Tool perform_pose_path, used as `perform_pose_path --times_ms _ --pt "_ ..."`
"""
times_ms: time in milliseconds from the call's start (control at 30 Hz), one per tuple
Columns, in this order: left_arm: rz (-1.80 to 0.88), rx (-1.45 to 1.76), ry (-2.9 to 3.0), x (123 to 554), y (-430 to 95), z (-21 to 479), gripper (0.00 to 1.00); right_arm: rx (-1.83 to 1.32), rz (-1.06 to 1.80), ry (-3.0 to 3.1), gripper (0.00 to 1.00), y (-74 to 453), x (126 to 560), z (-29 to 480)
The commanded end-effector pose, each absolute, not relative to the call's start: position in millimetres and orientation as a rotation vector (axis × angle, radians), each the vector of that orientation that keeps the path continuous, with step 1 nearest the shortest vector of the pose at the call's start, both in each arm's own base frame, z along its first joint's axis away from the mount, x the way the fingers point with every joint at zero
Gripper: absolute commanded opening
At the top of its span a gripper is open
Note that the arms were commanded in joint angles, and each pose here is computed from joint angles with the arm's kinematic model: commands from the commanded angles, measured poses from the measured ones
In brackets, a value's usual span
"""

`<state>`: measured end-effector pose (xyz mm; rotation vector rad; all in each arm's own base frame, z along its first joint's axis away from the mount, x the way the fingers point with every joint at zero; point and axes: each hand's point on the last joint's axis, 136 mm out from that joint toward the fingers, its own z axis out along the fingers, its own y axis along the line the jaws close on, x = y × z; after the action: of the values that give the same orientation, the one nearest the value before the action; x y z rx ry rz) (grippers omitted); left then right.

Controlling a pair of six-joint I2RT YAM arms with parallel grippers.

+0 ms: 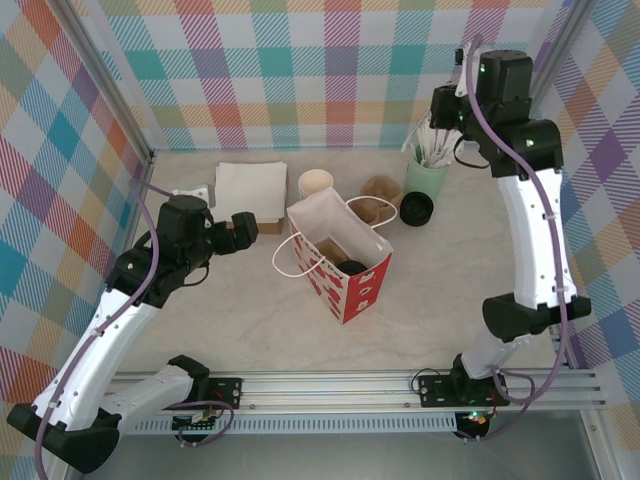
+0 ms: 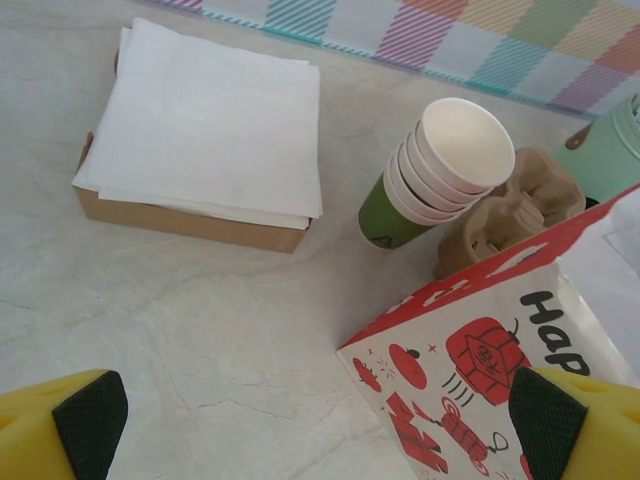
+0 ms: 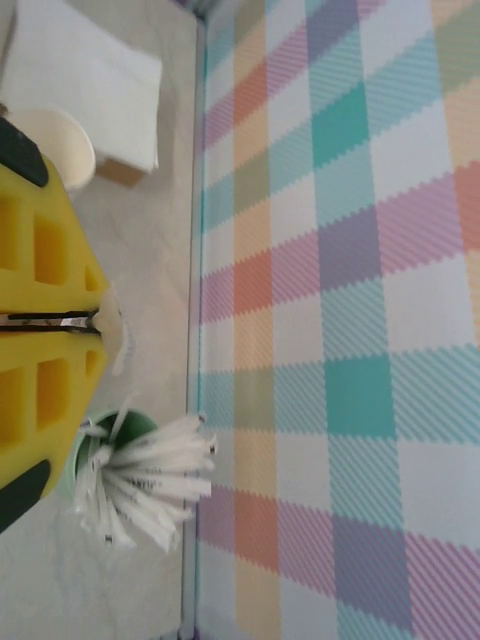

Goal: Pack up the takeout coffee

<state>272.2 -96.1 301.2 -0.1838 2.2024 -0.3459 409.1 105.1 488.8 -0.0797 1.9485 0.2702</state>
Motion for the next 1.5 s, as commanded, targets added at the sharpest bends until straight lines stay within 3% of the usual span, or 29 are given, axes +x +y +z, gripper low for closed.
perform_pose_path --times_ms 0,167,433,867,1267,1367,1467 --pt "-0.316 -0.257 2.16 275 -85 304 1.0 -0.167 0.486 1.924 0.11 131 370 506" --pt "-0.294 -0.282 2.154 276 -81 301 1.0 -0.281 0.691 1.894 0.1 162 329 513" --pt "-0.278 -0.314 2.149 279 -78 296 1.0 -0.484 0.804 1.961 0.1 223 293 473" --pt "-0.263 -0.322 2.145 275 -73 296 1.0 -0.681 0.766 2.147 0.1 307 305 371" --pt "-0.25 -0.323 2.14 272 -70 297 1.0 -0.75 0.761 2.359 0.13 334 290 280" --pt "-0.253 -0.329 2.138 272 -70 298 1.0 -0.752 0.731 2.385 0.16 330 290 274" --pt "-0.251 -0.332 2.136 273 -70 302 1.0 -0.751 0.695 2.37 0.29 325 292 286"
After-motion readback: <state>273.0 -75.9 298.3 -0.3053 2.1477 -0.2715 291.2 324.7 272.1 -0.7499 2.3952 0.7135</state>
